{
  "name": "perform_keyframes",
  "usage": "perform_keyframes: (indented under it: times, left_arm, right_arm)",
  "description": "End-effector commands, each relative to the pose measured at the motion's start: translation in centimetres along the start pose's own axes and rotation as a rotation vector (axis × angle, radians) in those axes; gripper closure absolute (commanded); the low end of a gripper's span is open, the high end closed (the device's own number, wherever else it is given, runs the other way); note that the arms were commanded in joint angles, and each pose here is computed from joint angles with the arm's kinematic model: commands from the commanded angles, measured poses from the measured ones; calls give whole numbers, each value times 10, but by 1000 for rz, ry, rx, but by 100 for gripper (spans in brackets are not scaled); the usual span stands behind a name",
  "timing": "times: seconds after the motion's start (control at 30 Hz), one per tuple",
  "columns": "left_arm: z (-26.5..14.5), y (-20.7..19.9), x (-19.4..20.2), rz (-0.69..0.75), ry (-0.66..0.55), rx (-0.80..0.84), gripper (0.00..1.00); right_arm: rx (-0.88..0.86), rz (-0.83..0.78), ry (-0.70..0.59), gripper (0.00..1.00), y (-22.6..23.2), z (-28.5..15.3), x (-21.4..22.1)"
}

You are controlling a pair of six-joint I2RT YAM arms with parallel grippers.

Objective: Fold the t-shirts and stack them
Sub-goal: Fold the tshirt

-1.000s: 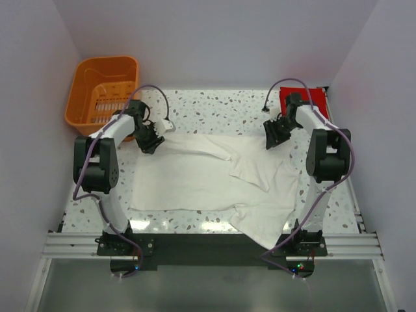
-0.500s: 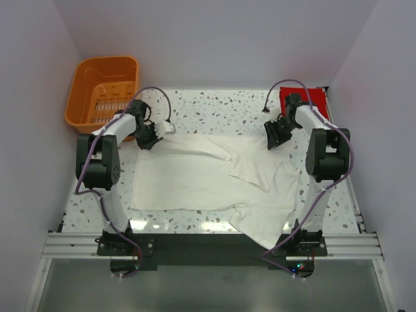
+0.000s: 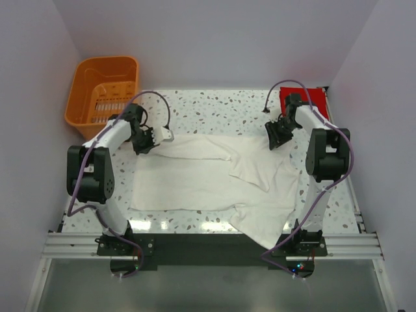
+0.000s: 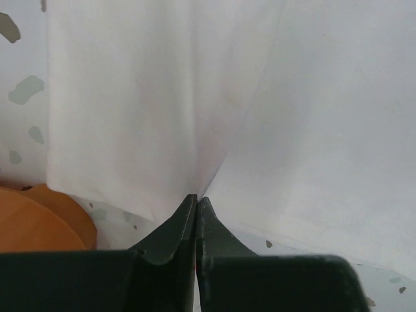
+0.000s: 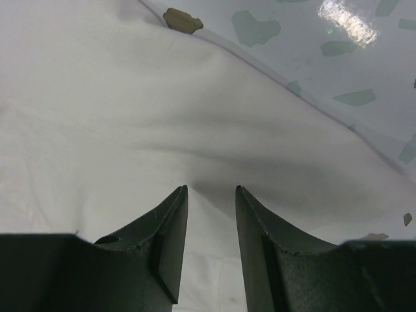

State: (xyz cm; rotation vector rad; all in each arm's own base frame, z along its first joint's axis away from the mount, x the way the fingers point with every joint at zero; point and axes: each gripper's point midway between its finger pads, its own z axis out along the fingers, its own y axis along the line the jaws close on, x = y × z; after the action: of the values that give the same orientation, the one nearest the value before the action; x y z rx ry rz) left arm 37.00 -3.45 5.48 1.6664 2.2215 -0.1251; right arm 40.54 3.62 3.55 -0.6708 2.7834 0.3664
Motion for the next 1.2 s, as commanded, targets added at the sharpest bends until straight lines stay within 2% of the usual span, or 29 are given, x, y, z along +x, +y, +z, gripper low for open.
perform_keyframes:
  times: [0.0, 0.03, 0.13, 0.17, 0.27, 0.37, 0.5, 0.53, 0.7, 0.9, 1.03, 1.17]
  left_arm:
    - [-6, -19, 7, 38, 16, 40, 93]
    - [-6, -21, 10, 36, 26, 49, 91]
    - [-5, -26, 16, 30, 46, 68, 72]
    - [-7, -24, 16, 22, 40, 63, 69]
    - [-17, -5, 3, -18, -7, 9, 62]
    - [-30, 23, -22, -79, -90, -74, 60]
    - [-27, 53, -39, -213, -150, -154, 58]
    - [-17, 54, -37, -296, -141, -149, 55]
    - [2, 60, -37, -412, -124, -180, 62]
    - [33, 47, -18, -477, -19, -198, 72]
    - [53, 37, 0, -527, 54, -176, 77]
    - [68, 45, 7, -547, 91, -181, 83]
  right_arm:
    - [23, -19, -2, 61, -5, -3, -3]
    - [23, -21, -2, 61, -5, -3, -3]
    - [28, -30, 0, 61, -5, -6, -3]
    - [28, -35, 1, 61, -5, -8, -3]
    - [37, -47, -6, 62, -5, -13, -5]
    - [50, -62, -21, 62, -7, -19, -9]
    - [72, -72, -17, 64, -13, -18, -11]
    - [85, -75, -15, 65, -16, -18, -12]
    - [125, -93, -1, 68, -27, -11, -10]
    - [227, -124, 77, 73, -52, 4, 5]
    - [298, -133, 82, 76, -70, 12, 2]
    - [361, -139, 86, 78, -87, 19, -4]
